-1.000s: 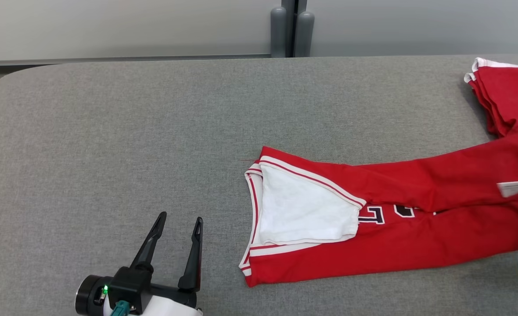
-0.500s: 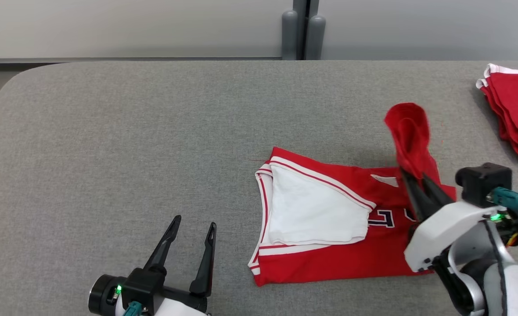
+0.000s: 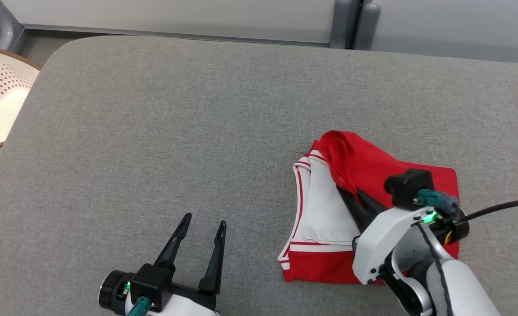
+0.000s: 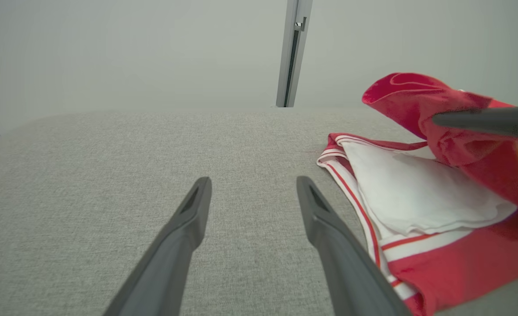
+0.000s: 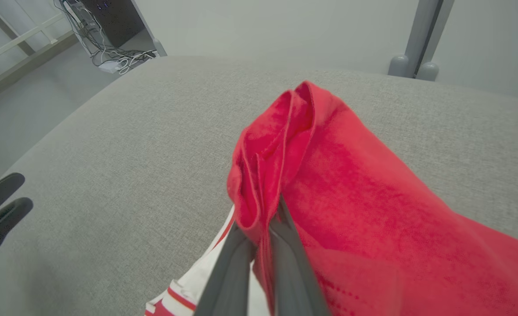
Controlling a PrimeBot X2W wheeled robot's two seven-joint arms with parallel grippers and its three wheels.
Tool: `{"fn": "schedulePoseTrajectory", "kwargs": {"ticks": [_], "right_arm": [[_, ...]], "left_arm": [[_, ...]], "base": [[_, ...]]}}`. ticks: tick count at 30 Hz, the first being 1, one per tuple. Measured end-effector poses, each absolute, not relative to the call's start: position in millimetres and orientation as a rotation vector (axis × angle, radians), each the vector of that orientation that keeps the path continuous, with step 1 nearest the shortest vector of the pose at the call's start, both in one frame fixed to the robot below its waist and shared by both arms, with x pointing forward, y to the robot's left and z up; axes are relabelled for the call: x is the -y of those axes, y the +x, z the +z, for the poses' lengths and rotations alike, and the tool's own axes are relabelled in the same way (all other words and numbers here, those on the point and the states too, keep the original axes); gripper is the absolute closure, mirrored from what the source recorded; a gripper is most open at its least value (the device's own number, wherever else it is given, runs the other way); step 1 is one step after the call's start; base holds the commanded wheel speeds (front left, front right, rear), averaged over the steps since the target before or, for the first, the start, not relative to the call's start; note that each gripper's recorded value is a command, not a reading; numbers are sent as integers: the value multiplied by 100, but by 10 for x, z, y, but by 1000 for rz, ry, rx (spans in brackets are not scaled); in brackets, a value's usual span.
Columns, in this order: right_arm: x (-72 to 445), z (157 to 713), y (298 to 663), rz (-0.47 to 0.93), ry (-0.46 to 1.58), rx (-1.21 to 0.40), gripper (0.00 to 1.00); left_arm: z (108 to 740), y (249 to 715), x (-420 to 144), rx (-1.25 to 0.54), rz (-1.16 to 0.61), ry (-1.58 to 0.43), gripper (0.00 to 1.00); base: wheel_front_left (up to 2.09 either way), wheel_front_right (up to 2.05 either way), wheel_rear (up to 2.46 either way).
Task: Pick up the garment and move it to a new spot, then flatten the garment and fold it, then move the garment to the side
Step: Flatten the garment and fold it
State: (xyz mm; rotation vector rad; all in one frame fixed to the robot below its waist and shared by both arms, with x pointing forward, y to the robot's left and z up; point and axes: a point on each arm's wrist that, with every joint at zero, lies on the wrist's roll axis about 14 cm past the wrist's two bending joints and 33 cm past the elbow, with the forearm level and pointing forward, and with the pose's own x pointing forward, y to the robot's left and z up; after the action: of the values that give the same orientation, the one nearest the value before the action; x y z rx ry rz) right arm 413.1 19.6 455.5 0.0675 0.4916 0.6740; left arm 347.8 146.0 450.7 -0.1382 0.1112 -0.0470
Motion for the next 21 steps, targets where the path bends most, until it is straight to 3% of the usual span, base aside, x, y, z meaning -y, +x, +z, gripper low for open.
{"fn": "schedulePoseTrajectory", "kwargs": {"ticks": [7, 8, 9, 10, 17, 21], "right_arm": [[-498, 4475, 3964, 777, 75, -525, 100], [-513, 4474, 3951, 783, 75, -527, 95], [-520, 4475, 3944, 785, 78, -525, 66], [-520, 4475, 3944, 785, 78, -525, 0], [-413, 4723, 4064, 744, 145, -433, 0], [7, 5107, 4296, 612, 137, -244, 0]], "left_arm": [[4482, 3450, -1511, -120, -24, -145, 0], [4482, 3447, -1516, -120, -22, -145, 0], [4485, 3446, -1519, -119, -22, -145, 0], [4485, 3446, -1519, -119, -22, -145, 0], [4520, 3457, -1498, -106, -28, -149, 0], [4593, 3502, -1480, -80, -35, -152, 0]], "base": [[0, 0, 0], [0, 0, 0], [0, 0, 0], [0, 0, 0], [0, 0, 0], [0, 0, 0]]}}
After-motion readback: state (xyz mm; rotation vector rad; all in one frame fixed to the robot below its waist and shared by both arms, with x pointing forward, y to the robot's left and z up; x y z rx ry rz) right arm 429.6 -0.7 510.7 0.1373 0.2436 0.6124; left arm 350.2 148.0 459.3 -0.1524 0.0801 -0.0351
